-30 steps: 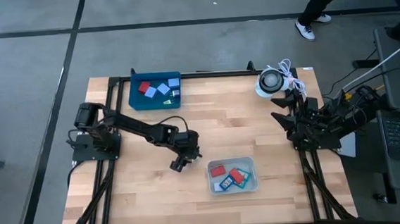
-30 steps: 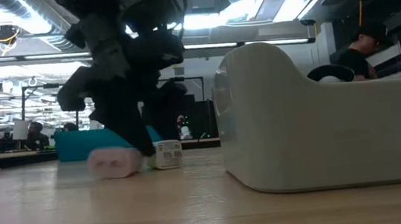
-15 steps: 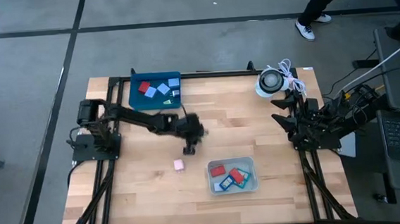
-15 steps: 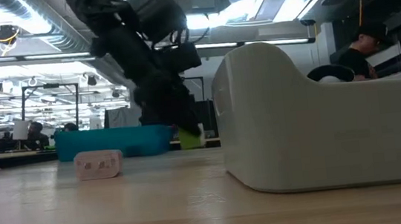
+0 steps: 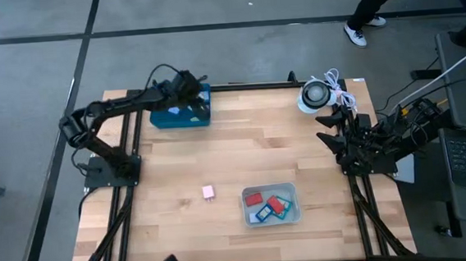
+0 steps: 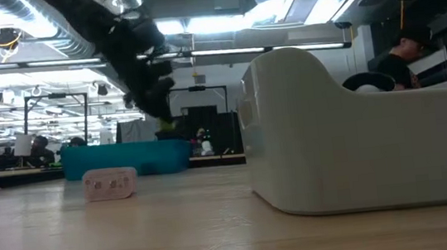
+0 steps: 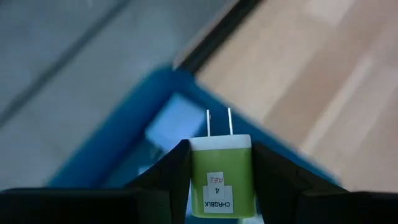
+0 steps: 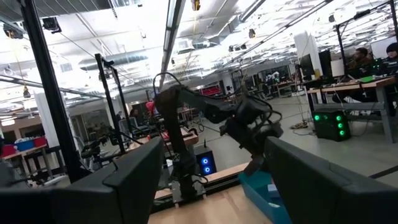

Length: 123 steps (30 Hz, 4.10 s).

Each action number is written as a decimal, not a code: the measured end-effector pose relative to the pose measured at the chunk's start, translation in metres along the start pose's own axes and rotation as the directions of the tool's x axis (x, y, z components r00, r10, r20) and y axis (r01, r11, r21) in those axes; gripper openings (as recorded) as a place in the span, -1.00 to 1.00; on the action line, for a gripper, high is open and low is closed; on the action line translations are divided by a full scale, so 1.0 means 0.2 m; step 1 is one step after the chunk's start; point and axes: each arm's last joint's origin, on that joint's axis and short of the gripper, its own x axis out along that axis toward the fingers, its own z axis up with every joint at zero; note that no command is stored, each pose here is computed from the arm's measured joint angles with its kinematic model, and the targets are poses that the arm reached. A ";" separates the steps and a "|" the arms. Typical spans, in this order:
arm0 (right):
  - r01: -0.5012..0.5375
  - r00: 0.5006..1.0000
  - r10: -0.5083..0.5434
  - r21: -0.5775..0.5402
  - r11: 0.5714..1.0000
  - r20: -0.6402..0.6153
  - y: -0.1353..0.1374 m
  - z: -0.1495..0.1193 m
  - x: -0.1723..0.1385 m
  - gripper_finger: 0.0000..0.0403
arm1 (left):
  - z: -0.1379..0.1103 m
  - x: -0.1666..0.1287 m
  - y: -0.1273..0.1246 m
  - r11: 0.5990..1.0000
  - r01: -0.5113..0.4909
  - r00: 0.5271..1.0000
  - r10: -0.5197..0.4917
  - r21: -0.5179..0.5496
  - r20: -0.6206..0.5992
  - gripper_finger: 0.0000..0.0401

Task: Pick & Place Office items
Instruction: Put the green adapter into the blue bin, then put the pink charger adapter into the blue bin

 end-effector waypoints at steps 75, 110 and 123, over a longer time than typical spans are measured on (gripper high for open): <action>0.012 1.000 -0.012 0.071 0.997 -0.002 0.00 0.00 -0.01 0.42 | -0.75 -0.29 -1.01 0.451 0.533 0.798 -0.549 0.716 -0.248 0.64; -0.073 0.997 0.075 0.117 0.990 -0.009 0.02 0.00 -0.01 0.42 | -0.63 -0.09 -1.15 0.536 0.639 0.753 -0.583 0.552 -0.305 0.39; -0.073 0.997 0.075 0.117 0.990 -0.009 0.02 0.00 -0.01 0.42 | -0.62 -0.10 -1.14 0.570 0.665 0.738 -0.599 0.482 -0.310 -0.05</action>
